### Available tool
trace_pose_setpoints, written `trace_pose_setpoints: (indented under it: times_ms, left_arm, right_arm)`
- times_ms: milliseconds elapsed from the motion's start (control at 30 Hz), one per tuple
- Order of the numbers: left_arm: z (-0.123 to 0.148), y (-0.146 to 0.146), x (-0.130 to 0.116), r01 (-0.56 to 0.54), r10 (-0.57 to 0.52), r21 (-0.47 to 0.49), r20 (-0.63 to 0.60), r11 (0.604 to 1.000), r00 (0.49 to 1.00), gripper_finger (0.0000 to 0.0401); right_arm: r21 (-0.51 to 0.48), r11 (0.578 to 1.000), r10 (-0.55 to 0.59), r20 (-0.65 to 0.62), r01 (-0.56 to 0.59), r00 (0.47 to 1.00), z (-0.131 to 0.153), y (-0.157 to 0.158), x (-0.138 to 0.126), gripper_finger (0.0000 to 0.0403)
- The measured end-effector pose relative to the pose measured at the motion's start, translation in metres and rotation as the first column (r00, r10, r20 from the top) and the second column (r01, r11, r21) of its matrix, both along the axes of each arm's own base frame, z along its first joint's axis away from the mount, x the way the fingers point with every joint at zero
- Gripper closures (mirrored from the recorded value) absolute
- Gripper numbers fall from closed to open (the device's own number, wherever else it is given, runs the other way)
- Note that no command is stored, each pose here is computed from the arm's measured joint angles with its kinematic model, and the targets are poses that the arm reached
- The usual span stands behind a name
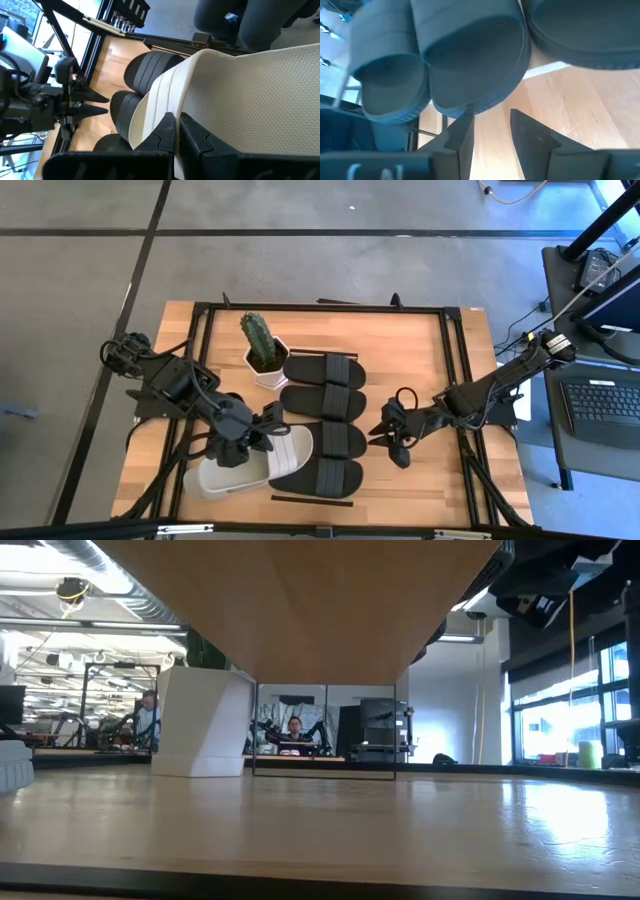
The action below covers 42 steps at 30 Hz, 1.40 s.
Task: Pick and place slides into the shelf
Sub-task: Put the gray slide under the shelf
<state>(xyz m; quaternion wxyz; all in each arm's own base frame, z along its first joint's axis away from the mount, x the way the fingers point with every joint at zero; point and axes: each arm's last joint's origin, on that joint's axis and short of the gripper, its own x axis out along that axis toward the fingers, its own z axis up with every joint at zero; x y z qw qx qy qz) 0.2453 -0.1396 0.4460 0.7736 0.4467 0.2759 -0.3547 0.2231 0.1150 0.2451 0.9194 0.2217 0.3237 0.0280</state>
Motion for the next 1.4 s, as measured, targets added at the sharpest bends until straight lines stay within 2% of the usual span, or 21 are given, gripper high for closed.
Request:
trace_pose_setpoints:
  times_ms: [300, 467, 600, 767, 1033, 1167, 1400]
  left_arm:
    - [0.0, 0.0, 0.0, 0.002, -0.002, 0.002, 0.001, 1.0, 1.0, 0.0401]
    - [0.0, 0.0, 0.0, 0.038, -0.039, 0.029, 0.021, 0.999, 0.999, 0.0401]
    - [0.001, 0.0, 0.001, 0.057, -0.058, 0.043, 0.032, 0.997, 0.998, 0.0401]
    - [0.001, 0.0, 0.001, 0.058, -0.059, 0.043, 0.033, 0.997, 0.998, 0.0401]
    - [0.001, -0.001, 0.001, 0.065, -0.066, 0.035, 0.029, 0.997, 0.997, 0.0401]
    - [0.001, -0.001, 0.0, 0.074, -0.075, 0.027, 0.026, 0.997, 0.997, 0.0401]
    - [0.001, -0.001, 0.0, 0.078, -0.079, 0.03, 0.027, 0.997, 0.997, 0.0401]
  right_arm:
    - [0.01, 1.0, -0.008, 0.047, 0.008, 0.999, 0.016, -0.008, -0.013, 0.0275]
    - [0.078, 0.996, -0.053, 0.133, 0.043, 0.99, 0.031, -0.012, -0.017, 0.0275]
    - [0.124, 0.992, -0.034, 0.252, 0.003, 0.967, 0.046, -0.014, -0.016, 0.0275]
    - [0.098, 0.994, 0.002, 0.407, -0.046, 0.914, 0.063, -0.014, -0.016, 0.0275]
    - [0.076, 0.995, 0.018, 0.457, -0.059, 0.889, 0.068, -0.014, -0.016, 0.0272]
    - [0.053, 0.997, 0.032, 0.466, -0.064, 0.884, 0.068, -0.014, -0.016, 0.0239]
    - [0.06, 0.998, -0.003, 0.487, -0.03, 0.873, 0.071, -0.018, -0.014, 0.0128]
